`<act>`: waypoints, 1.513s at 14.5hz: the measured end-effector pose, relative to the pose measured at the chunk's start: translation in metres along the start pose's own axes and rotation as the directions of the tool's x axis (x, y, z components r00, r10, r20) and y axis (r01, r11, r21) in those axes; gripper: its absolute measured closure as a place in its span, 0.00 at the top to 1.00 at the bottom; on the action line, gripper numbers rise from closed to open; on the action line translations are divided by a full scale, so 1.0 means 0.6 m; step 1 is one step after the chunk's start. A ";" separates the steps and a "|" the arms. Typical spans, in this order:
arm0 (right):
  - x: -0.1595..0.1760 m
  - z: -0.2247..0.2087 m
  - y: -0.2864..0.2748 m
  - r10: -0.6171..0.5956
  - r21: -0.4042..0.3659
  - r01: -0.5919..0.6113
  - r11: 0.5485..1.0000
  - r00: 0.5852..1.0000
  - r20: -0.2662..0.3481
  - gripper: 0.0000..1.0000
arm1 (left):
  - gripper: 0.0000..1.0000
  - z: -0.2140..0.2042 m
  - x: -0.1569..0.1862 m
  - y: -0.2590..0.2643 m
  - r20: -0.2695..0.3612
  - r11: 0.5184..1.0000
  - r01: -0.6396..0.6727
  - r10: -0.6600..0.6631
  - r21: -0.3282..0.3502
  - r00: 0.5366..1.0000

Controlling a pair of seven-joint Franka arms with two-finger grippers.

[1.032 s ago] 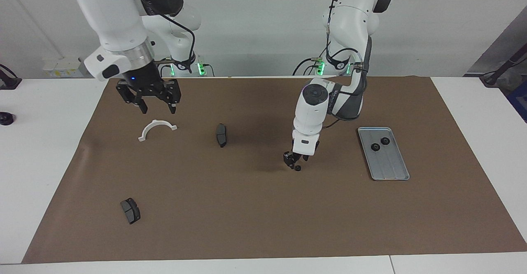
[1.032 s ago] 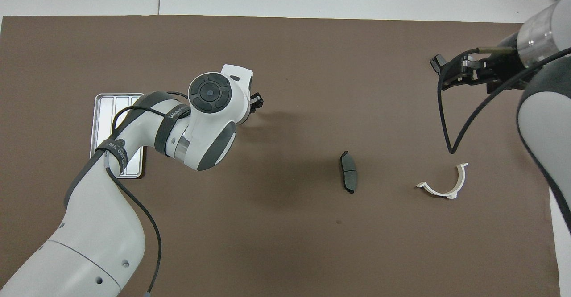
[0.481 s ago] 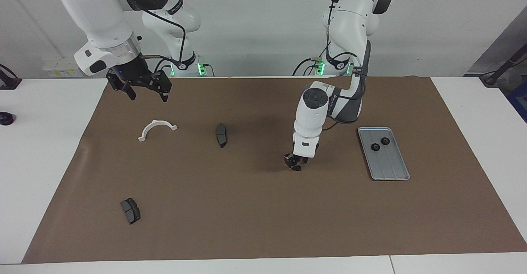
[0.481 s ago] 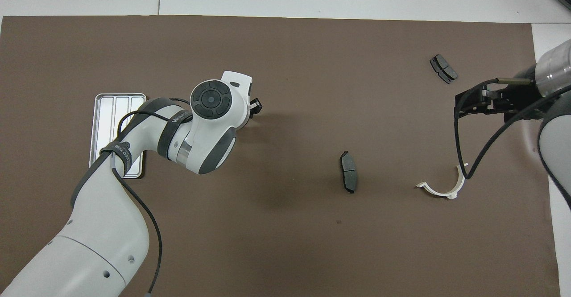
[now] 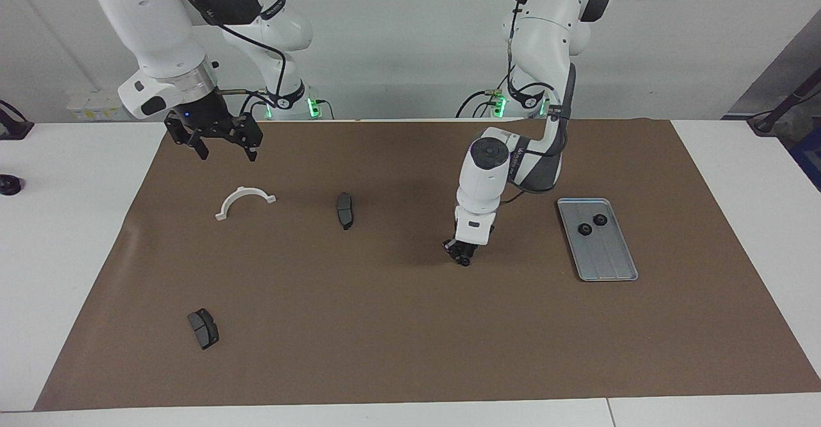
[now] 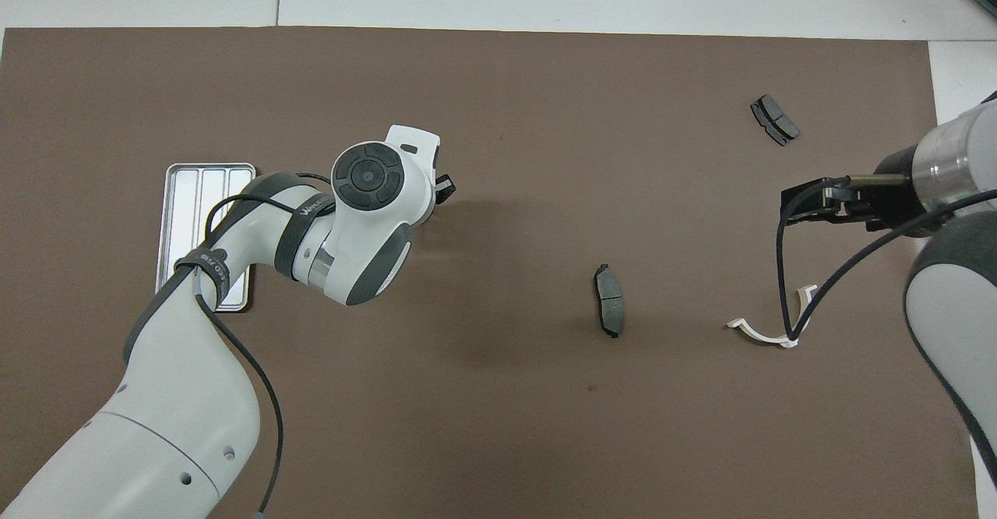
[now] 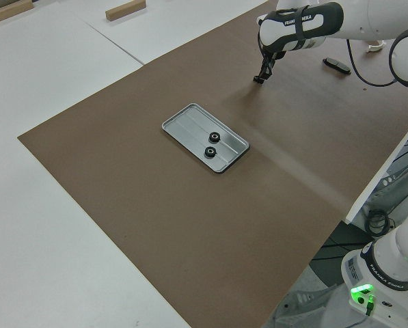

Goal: Pick bearing gear from pile to tray
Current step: 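Lower the held gear onto the tray with the left gripper and release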

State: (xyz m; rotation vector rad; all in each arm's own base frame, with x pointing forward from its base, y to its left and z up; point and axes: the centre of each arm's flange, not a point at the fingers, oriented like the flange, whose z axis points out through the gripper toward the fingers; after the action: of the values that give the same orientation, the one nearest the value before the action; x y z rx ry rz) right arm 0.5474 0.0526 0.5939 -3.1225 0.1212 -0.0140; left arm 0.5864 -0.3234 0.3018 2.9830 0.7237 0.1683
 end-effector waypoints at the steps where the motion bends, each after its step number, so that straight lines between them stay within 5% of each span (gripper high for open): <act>1: -0.001 -0.001 0.003 0.002 0.001 -0.002 1.000 1.000 0.000 1.00 | 0.20 -0.009 0.009 0.001 -0.001 1.000 0.006 -0.006 0.006 1.000; 6: 0.003 -0.002 0.031 0.032 0.003 -0.032 0.999 0.999 -0.001 1.00 | 0.20 -0.091 0.083 -0.027 -0.004 0.998 0.037 -0.037 0.047 0.999; 10: 0.004 -0.005 0.036 0.036 -0.001 -0.036 0.999 0.999 -0.006 1.00 | 0.20 -0.195 0.230 -0.198 0.032 0.997 -0.023 0.021 0.072 0.999; 14: 0.004 -0.005 0.040 0.037 -0.013 -0.037 0.999 0.999 -0.008 1.00 | 0.20 -0.182 0.337 -0.395 0.076 0.987 -0.136 0.130 0.081 0.989; 21: 0.004 -0.005 0.041 0.038 -0.014 -0.038 0.999 0.999 -0.008 1.00 | 0.20 -0.055 0.297 -0.480 0.035 0.959 -0.280 0.278 0.052 0.960; 22: 0.004 -0.005 0.042 0.038 -0.015 -0.038 0.999 0.999 -0.006 1.00 | 0.26 -0.051 0.295 -0.481 0.040 0.954 -0.296 0.294 0.052 0.955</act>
State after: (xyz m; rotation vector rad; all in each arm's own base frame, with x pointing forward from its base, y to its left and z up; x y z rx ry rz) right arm 0.5478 0.0275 0.5965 -3.1343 0.1819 -0.0222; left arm 0.6081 0.0153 0.3219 3.1246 0.2791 0.1160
